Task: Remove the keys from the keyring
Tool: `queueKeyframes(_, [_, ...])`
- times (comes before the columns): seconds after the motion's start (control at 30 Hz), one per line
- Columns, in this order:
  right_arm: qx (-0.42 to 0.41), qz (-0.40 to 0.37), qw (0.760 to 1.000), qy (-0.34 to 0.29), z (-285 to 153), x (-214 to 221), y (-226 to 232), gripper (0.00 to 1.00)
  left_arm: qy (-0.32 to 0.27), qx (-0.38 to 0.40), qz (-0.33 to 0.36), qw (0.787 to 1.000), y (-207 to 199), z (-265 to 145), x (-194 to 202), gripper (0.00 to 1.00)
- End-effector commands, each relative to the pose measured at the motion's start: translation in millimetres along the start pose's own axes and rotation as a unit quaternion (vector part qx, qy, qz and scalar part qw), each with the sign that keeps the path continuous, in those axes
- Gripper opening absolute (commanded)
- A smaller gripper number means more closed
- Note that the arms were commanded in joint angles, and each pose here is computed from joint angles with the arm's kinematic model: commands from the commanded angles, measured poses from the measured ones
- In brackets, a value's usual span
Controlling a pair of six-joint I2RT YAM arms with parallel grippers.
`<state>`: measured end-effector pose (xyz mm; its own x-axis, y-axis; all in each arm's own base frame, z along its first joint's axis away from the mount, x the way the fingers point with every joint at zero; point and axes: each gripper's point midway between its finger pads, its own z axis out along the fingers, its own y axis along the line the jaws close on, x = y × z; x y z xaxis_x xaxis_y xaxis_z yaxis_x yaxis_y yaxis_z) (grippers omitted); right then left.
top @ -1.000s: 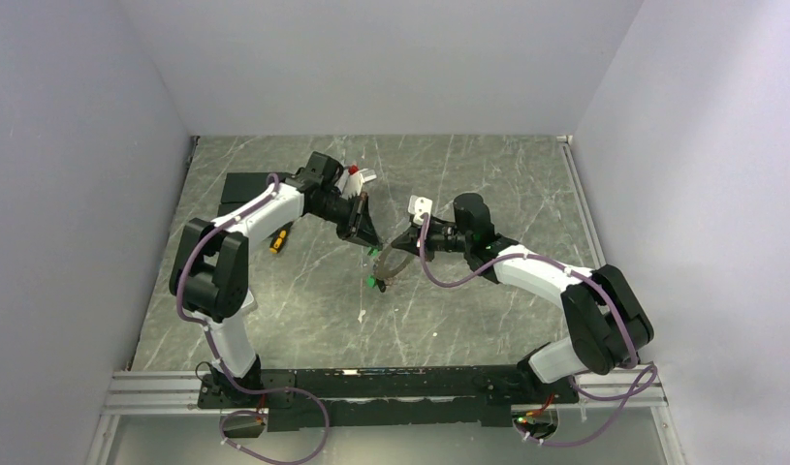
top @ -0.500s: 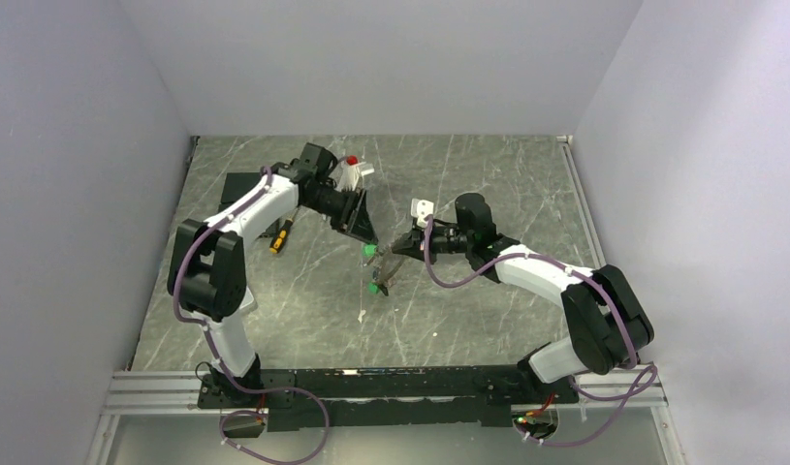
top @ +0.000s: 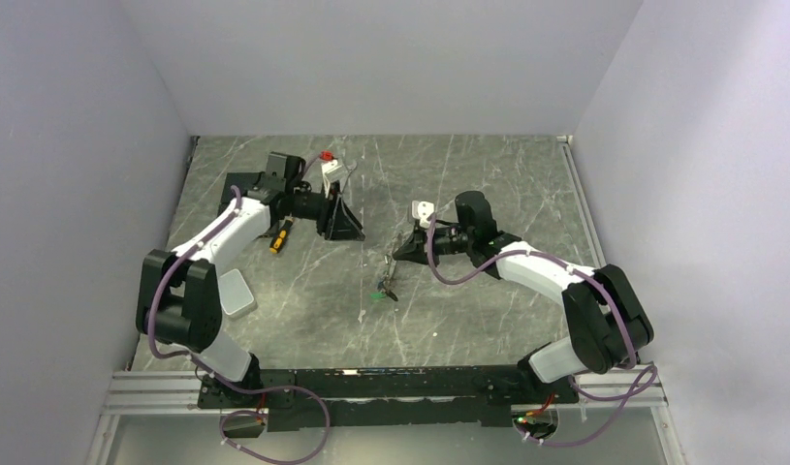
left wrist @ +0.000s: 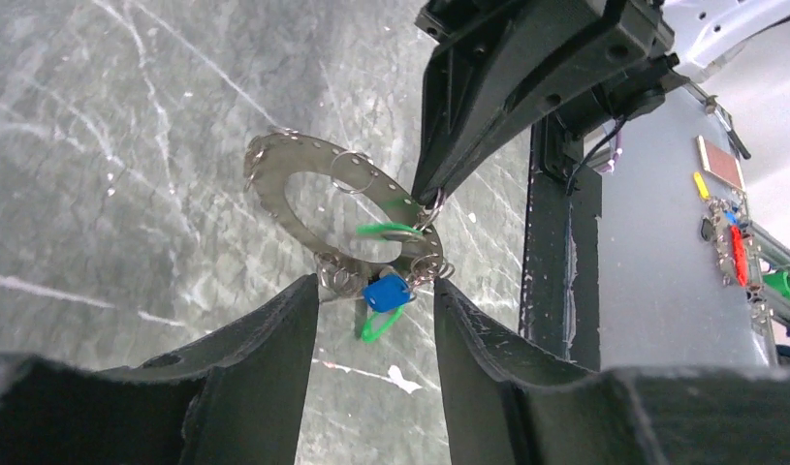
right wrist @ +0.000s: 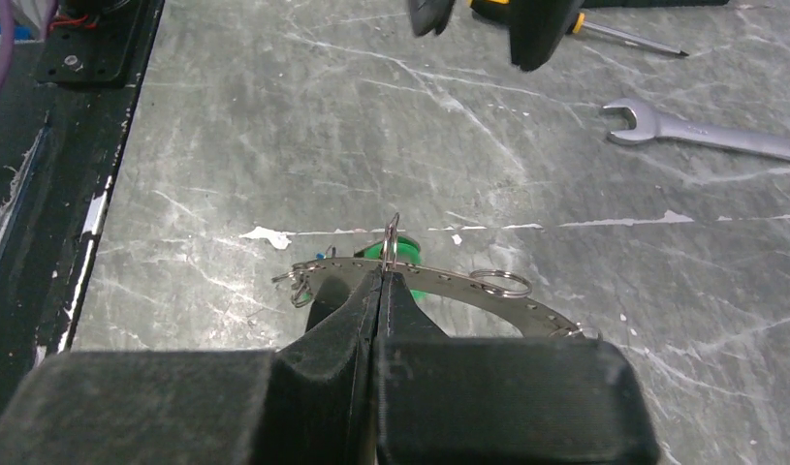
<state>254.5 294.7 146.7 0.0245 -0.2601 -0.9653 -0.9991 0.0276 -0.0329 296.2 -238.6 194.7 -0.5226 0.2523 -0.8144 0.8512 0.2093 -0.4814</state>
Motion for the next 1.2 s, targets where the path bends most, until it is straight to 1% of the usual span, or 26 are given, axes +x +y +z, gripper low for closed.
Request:
queueKeyframes(0.0, [-0.016,-0.019,0.999,-0.030,-3.0,-22.4,-5.1,0.00,-0.037,0.067,0.097,0.992,-10.5,13.2,-8.1,0.50])
queueKeyframes(0.17, [-0.017,-0.012,0.999,-0.038,-2.5,-23.9,-5.8,0.00,-0.008,0.099,0.132,0.986,-22.6,36.7,12.1,0.45])
queueKeyframes(0.33, [-0.022,-0.004,0.999,-0.041,-0.9,-24.7,-6.2,0.00,-0.011,0.112,0.149,0.983,-24.6,52.1,12.3,0.42])
queueKeyframes(0.47, [-0.023,-0.003,0.999,-0.042,-1.1,-26.1,-6.0,0.00,0.000,0.124,0.157,0.980,-31.9,60.7,16.1,0.37])
queueKeyframes(0.7, [-0.022,0.001,0.999,-0.044,-1.3,-26.5,-6.5,0.00,0.014,0.132,0.159,0.978,-35.7,66.9,27.8,0.23])
queueKeyframes(0.83, [-0.023,0.003,0.999,-0.048,-1.3,-28.3,-6.2,0.00,0.016,0.133,0.154,0.979,-36.1,68.4,31.1,0.18])
queueKeyframes(1.17, [-0.019,0.009,0.998,-0.056,-5.2,-29.9,-7.9,0.00,0.028,0.124,0.148,0.981,-33.8,71.2,39.7,0.17])
